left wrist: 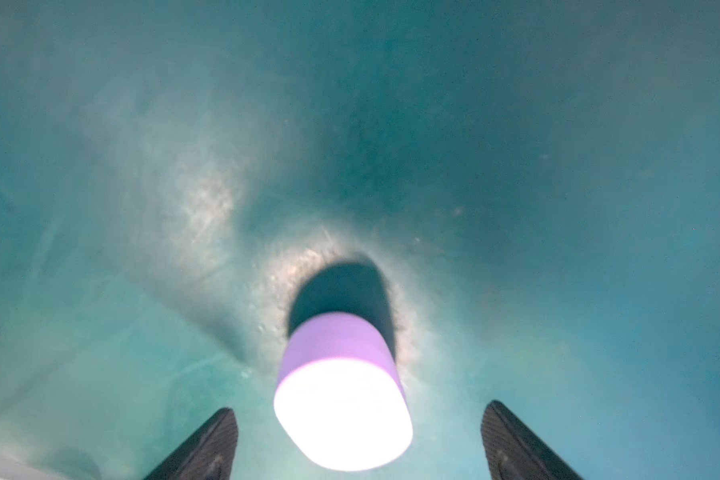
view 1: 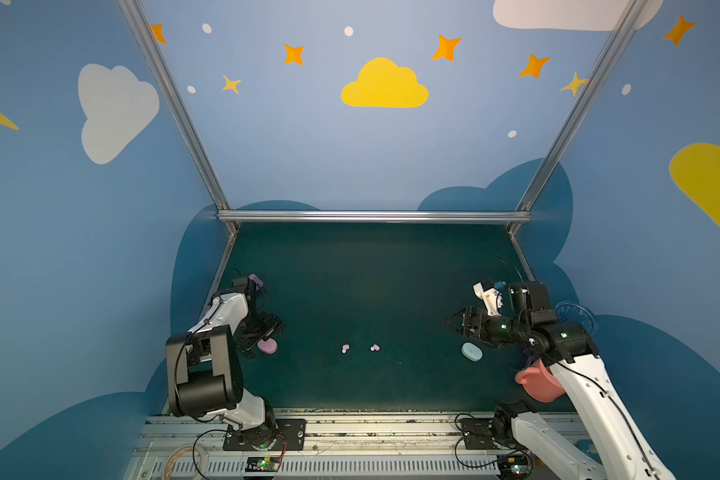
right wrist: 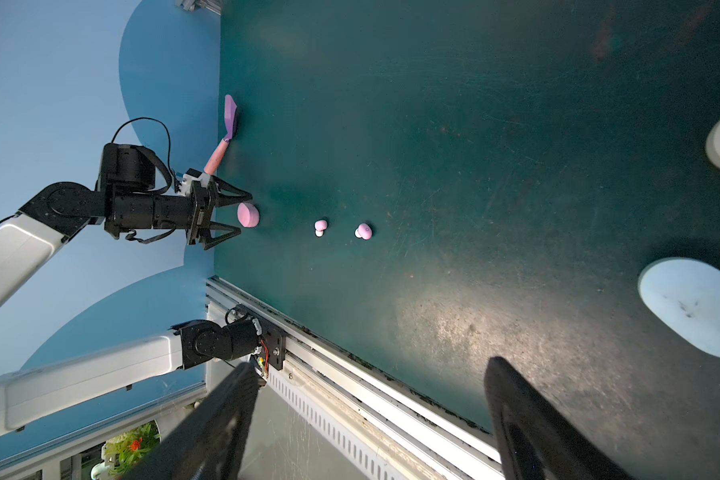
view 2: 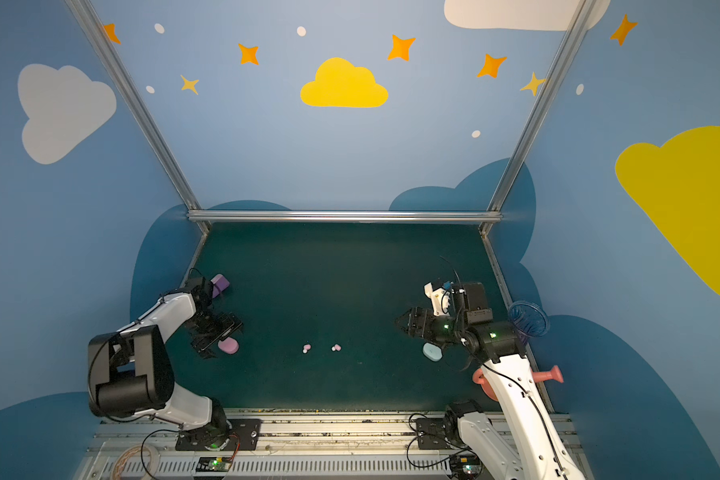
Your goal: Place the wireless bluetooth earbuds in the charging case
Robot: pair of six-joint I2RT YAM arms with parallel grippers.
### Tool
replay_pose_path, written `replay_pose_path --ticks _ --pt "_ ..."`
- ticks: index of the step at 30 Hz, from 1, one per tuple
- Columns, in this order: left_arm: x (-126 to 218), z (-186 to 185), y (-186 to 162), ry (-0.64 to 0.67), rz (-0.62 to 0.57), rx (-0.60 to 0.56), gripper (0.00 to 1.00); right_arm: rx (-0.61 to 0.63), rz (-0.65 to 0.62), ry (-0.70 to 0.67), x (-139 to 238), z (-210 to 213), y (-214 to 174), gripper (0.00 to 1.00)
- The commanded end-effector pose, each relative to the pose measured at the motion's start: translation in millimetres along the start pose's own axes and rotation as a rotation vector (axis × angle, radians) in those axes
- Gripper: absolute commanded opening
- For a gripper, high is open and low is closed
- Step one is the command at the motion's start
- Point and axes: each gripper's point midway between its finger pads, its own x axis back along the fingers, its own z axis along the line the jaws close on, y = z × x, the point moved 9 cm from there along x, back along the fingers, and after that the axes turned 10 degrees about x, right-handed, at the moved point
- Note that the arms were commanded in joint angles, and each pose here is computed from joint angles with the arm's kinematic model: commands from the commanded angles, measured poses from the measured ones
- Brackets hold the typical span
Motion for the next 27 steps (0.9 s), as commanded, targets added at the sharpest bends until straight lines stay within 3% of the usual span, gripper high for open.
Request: replay_pose_path --ticks 1,9,27 --pt "1 0 -10 -0.027 0.029 0.027 0.92 -0.003 -0.003 0.01 4 3 -1 0.84" --pt "-3 -8 -23 -0.075 0.033 0.03 0.94 -0.011 -0.004 0.014 3 2 -1 0.84" --pt "-17 -27 -13 -0.104 -0.068 -0.006 0.94 -0.018 0.001 0.001 2 1 0 0.84"
